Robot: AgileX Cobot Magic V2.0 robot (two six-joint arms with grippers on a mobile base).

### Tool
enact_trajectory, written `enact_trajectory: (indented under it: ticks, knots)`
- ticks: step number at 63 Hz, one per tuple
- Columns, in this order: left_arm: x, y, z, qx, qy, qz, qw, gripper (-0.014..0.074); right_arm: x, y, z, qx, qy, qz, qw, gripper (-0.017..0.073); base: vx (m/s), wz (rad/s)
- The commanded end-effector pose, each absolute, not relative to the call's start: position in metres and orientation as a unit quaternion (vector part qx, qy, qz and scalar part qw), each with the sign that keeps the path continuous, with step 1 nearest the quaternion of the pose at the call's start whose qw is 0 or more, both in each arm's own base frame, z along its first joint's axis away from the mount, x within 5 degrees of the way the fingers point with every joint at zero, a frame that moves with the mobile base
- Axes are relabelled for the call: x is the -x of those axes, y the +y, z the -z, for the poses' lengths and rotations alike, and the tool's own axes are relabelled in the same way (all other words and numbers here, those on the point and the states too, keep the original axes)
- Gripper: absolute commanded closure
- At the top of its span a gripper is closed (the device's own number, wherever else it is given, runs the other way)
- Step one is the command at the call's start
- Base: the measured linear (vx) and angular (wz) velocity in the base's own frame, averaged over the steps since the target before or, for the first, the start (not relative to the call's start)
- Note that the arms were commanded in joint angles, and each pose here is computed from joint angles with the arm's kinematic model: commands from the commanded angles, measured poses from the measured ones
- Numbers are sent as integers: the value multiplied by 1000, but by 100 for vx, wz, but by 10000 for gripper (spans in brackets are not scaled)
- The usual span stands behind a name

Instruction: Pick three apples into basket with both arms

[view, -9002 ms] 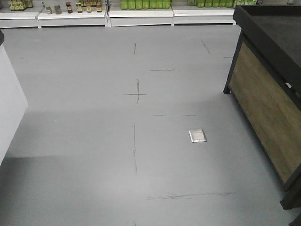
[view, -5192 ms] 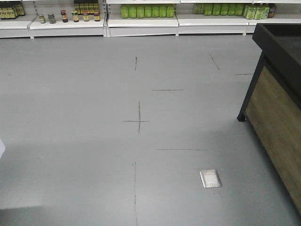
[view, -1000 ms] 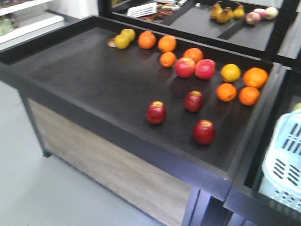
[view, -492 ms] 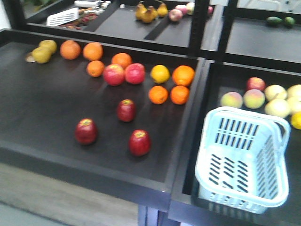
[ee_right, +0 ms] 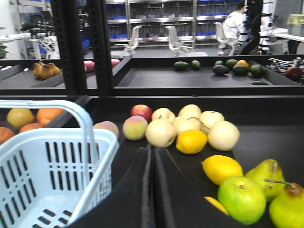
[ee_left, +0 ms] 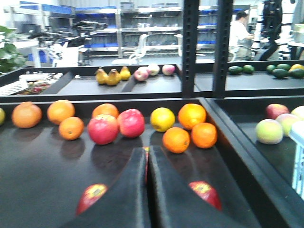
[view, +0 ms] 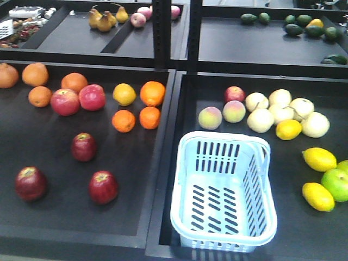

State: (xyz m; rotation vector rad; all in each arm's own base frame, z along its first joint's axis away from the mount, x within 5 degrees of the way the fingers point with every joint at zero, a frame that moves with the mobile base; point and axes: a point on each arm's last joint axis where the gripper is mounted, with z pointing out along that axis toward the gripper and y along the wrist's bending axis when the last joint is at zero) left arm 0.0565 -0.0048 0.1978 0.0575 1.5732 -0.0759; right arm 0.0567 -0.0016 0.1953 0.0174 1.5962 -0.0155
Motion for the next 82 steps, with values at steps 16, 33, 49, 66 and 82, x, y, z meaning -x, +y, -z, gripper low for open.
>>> enact_trajectory:
  ticks: [16,33,49,66,82]
  knots:
    - [-55,-5,-204,-21,676,39,735,600,-56,-1,-199,0,688,7,726,568,7,-20]
    - [-55,-5,-204,-21,676,39,735,600,-56,-1,-199,0,688,7,726,568,6,-11]
    - [-55,-5,-204,-21,676,39,735,600,-56,-1,-199,0,688,7,726,568,6,-3]
    - [-55,-5,-204,-21,676,39,735,600,-56,-1,-199,0,688,7,726,568,6,1]
    - [-55,-5,-204,-21,676,39,735,600,-56,-1,-199,0,688,7,726,568,6,0]
